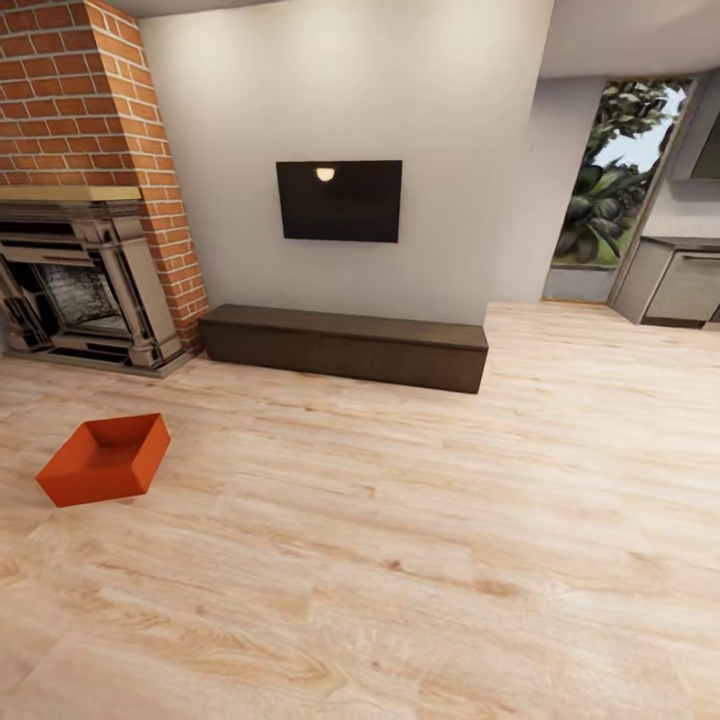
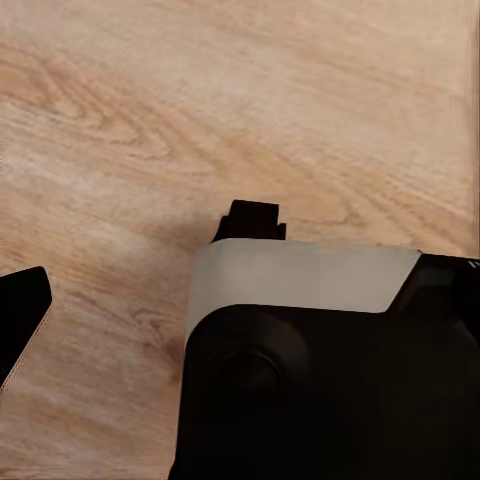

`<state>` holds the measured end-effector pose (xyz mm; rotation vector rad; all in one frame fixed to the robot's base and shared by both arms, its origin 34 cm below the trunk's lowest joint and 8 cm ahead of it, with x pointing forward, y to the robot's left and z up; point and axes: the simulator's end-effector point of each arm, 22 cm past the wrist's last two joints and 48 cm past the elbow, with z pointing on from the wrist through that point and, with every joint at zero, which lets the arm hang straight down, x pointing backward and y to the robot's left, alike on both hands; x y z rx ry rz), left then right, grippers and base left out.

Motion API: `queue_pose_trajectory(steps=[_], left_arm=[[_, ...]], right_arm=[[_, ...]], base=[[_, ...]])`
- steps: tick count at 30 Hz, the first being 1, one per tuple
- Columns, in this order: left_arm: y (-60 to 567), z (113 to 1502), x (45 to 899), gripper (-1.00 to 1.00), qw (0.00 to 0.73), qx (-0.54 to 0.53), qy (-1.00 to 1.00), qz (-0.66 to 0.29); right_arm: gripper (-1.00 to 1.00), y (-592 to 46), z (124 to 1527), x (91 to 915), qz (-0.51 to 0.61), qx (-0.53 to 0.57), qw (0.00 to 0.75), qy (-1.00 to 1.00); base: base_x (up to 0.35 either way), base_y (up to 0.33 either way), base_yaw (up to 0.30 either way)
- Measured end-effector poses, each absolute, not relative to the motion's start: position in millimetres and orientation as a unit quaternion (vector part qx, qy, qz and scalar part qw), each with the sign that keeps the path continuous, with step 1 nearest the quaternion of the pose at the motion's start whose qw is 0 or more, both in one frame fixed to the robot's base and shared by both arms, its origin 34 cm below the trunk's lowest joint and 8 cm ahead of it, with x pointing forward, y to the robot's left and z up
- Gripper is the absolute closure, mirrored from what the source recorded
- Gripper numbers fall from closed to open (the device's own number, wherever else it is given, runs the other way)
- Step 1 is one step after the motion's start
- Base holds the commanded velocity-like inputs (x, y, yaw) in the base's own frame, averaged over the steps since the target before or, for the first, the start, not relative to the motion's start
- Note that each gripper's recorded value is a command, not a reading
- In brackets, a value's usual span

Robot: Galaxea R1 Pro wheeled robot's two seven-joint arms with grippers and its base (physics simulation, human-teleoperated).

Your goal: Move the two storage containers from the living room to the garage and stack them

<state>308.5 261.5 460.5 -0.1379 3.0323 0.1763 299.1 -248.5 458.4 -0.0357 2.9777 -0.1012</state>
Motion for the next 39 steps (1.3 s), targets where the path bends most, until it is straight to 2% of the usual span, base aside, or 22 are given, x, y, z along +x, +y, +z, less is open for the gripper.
queue_pose_trajectory(steps=[17, 29, 39], left_arm=[[261.2, 460.5, 308.6, -1.00, 0.051, -0.045, 0.996, 0.058], [262.2, 460.5, 308.5, -1.00, 0.051, -0.046, 0.996, 0.058], [261.7, 460.5, 308.6, -1.00, 0.051, -0.045, 0.996, 0.058]], right_arm=[[-1.00, -247.6, 458.3, 298.5, -0.033, -0.011, 0.080, 0.996], [-1.00, -247.8, 458.4, 299.1, -0.033, -0.010, 0.081, 0.996], [-1.00, -248.0, 458.4, 299.1, -0.034, -0.011, 0.081, 0.996]], base=[[0.324, 0.000, 0.002], [0.324, 0.000, 0.218], [0.324, 0.000, 0.018]])
